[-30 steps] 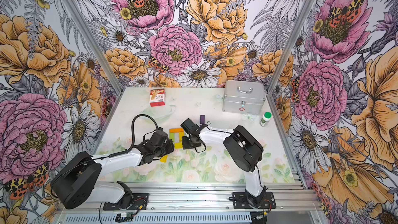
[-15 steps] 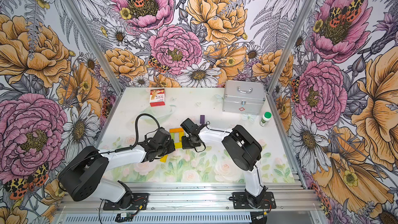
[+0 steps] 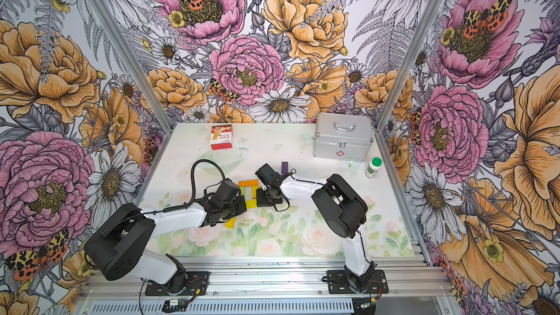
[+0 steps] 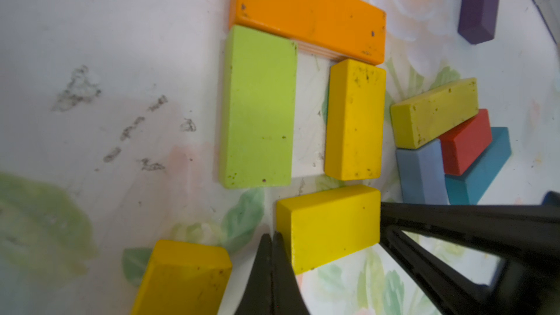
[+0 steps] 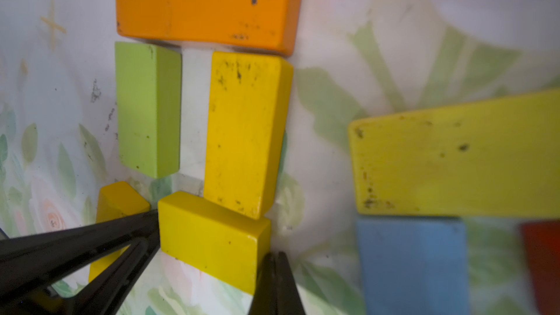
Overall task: Assemble the letter p with building blocks
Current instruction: Assemble the building block at the center of the board.
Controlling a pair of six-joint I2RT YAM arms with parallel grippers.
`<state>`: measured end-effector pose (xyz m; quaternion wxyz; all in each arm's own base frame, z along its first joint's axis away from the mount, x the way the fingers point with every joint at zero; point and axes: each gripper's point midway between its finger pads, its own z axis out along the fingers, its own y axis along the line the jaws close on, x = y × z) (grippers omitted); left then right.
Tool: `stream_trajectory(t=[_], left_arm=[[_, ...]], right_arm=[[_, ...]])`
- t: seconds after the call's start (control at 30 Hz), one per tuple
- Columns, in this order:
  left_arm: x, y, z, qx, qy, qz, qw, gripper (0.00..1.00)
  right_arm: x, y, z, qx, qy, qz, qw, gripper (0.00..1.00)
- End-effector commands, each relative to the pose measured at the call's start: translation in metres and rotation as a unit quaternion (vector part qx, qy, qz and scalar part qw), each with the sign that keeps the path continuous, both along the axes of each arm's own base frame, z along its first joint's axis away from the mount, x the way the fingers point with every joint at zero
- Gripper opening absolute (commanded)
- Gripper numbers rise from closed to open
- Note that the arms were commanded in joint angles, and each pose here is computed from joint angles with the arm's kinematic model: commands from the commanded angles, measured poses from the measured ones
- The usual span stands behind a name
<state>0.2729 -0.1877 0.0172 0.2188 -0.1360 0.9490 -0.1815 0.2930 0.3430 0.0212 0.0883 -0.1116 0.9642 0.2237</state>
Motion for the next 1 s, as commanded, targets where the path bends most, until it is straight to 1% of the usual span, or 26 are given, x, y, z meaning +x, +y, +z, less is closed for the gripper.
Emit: stream_trajectory(t=[0.0,0.6,0.97], left_arm=[[0.0114,-0.0056,0.0075,-0.012,-0.013,-0.004,1.000,0.00],[0.0153,-0.0150,0.0046,-0.027,-0.011,-0.015,0.999,0.00],[0.0153,-0.0100,0.0052,-0.025,-0.014,-0.008,1.000,0.00]], right_arm=[[0.0036,0.0030,-0.0053,0.002,0.006,-0.005,1.000,0.00],[0.0031,0.0031,-0.0113,-0.002,0.013,-0.008,1.000,0.00],[0.0019,0.0033,-0.0124,-0.002,0.016,-0.007,1.000,0.00]])
